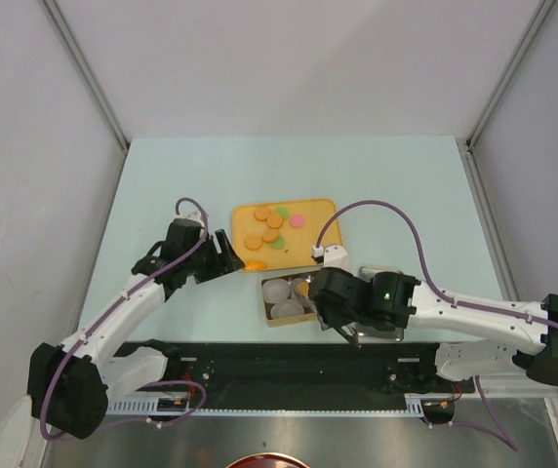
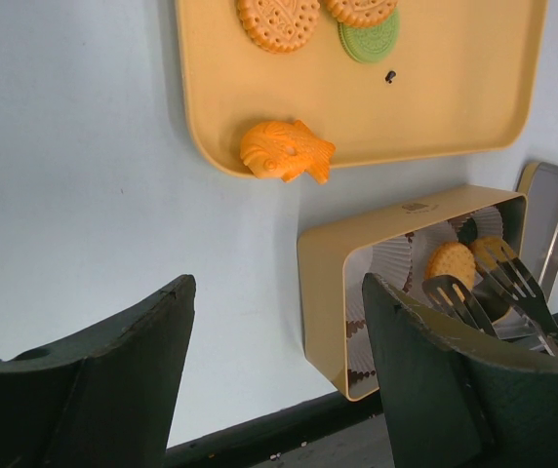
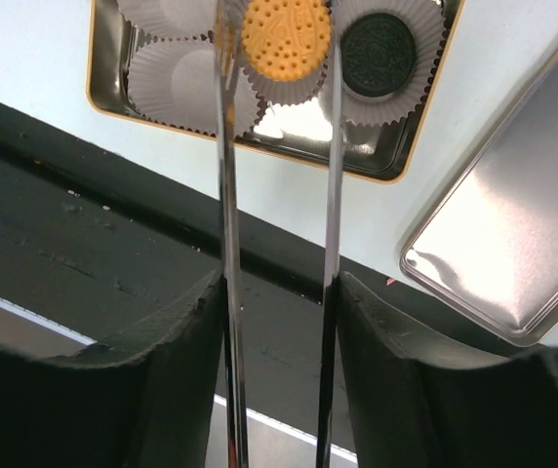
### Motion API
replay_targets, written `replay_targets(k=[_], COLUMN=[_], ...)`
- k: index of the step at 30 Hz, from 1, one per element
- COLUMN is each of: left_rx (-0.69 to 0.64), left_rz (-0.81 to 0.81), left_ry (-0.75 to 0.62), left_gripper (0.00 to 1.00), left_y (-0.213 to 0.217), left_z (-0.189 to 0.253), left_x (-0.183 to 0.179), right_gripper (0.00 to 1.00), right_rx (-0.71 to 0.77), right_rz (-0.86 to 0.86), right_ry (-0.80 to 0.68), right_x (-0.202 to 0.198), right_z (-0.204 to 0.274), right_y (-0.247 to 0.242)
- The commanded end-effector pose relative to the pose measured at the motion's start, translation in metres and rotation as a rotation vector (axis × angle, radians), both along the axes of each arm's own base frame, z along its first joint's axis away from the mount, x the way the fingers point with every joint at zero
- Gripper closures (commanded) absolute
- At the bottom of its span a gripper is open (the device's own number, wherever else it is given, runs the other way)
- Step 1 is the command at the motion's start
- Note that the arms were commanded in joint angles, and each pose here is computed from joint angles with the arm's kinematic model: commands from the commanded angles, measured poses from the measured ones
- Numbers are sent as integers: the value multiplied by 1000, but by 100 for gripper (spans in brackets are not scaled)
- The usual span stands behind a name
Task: Pack the cookies
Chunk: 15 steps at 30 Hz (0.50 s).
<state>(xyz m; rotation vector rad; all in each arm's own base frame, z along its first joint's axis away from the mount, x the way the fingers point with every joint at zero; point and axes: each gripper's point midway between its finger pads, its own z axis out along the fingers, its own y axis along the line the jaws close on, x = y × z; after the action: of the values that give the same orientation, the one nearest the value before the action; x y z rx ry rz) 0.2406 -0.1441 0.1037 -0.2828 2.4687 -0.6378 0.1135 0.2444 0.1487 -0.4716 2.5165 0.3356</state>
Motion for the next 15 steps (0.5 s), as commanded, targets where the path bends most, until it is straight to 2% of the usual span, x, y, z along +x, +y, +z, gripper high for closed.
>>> replay_targets(k=[1,10,15], left_rx=[2,0,-3], left_rz=[-17,-18,-16], left_ry=[-49,-52,-54], left_gripper=[25,25,25], left_y=[-2,-2,-3], left_z=[11,12,12], left_x=[6,6,7], right_gripper=[45,40,40], right_rx=[49,97,147], right_rz=[-12,-32,-64], right_ry=[-24,-75,-162], right_x=[5,14,43], right_z=[10,28,63], right_y=[7,12,17])
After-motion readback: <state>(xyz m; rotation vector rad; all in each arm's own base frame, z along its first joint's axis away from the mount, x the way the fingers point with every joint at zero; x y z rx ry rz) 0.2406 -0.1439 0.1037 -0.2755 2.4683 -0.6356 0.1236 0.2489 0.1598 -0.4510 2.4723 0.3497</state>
